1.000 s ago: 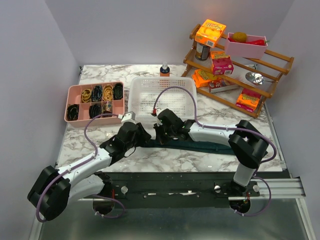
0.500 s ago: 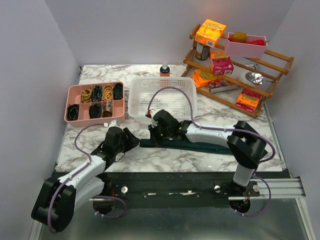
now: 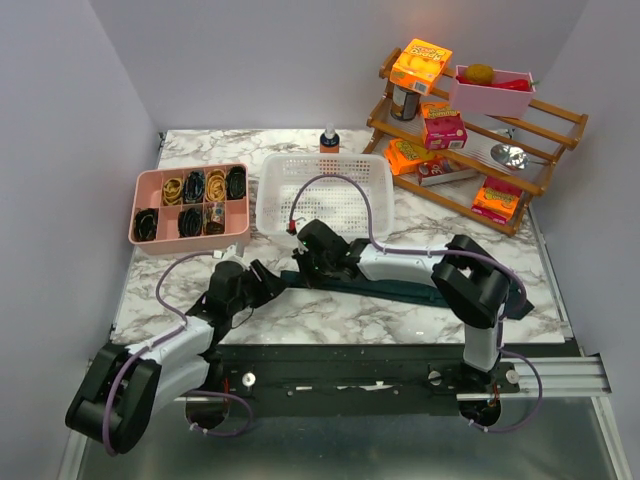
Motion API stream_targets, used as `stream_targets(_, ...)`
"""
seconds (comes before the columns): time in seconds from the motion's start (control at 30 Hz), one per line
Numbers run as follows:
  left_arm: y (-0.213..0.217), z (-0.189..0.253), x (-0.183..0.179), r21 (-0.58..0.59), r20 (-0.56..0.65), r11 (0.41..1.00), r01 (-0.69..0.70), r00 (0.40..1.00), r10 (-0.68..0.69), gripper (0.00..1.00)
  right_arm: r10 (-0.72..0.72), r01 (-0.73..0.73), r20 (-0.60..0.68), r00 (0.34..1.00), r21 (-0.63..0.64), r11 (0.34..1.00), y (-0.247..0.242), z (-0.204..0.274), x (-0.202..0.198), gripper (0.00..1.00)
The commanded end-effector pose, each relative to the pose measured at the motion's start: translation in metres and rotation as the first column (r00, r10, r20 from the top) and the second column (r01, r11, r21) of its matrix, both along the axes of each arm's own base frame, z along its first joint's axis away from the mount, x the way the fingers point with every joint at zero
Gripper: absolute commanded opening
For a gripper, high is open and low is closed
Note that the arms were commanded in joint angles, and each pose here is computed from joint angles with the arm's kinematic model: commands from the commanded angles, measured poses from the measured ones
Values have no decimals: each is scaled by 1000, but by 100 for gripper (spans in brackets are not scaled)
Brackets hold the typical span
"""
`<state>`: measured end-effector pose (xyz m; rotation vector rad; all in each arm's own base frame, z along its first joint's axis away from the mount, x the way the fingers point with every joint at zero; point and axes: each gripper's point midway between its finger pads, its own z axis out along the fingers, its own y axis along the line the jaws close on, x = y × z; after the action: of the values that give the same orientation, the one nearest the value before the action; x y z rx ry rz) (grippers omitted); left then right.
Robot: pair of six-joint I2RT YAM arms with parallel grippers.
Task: Roll the ties
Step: Roll the tie at the center of the board.
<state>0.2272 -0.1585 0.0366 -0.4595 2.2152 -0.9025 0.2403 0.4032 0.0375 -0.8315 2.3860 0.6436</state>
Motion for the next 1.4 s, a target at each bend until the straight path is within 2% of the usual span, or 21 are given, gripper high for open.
stream_targets(0.0, -7, 4, 4, -47, 35, 999, 24, 999, -22, 58, -3, 4, 26, 1000, -41, 999, -4, -3, 4, 1)
stream_targets(0.37, -1, 6, 15, 20, 54, 1000, 3, 999, -4, 58, -4, -5, 127, 992, 68, 998, -1, 65, 9, 1)
stream_targets(0.47, -1, 4, 16, 20, 56, 1000, 0, 998, -1, 58, -20, 14, 142, 990, 43, 999, -1, 59, 17, 1)
stream_targets(0.73, -5, 13, 24, 2, 98, 1000, 15, 995, -15, 58, -7, 11, 85, 996, -52, 999, 1, 8, 17, 1)
stream_targets(0.97, -10, 18, 26, -8, 126, 999, 48, 991, -46, 58, -23, 38, 122, 992, -120, 992, -8, -9, 28, 1)
stream_targets(1.23, -16, 10, 31, -19, 109, 998, 68, 992, -65, 58, -19, 34, 106, 994, -143, 989, -9, -22, 27, 1)
stream_targets(1.37, -17, 4, 35, -18, 105, 998, 64, 993, -62, 55, -15, 28, 89, 996, -142, 990, -11, -25, 26, 1)
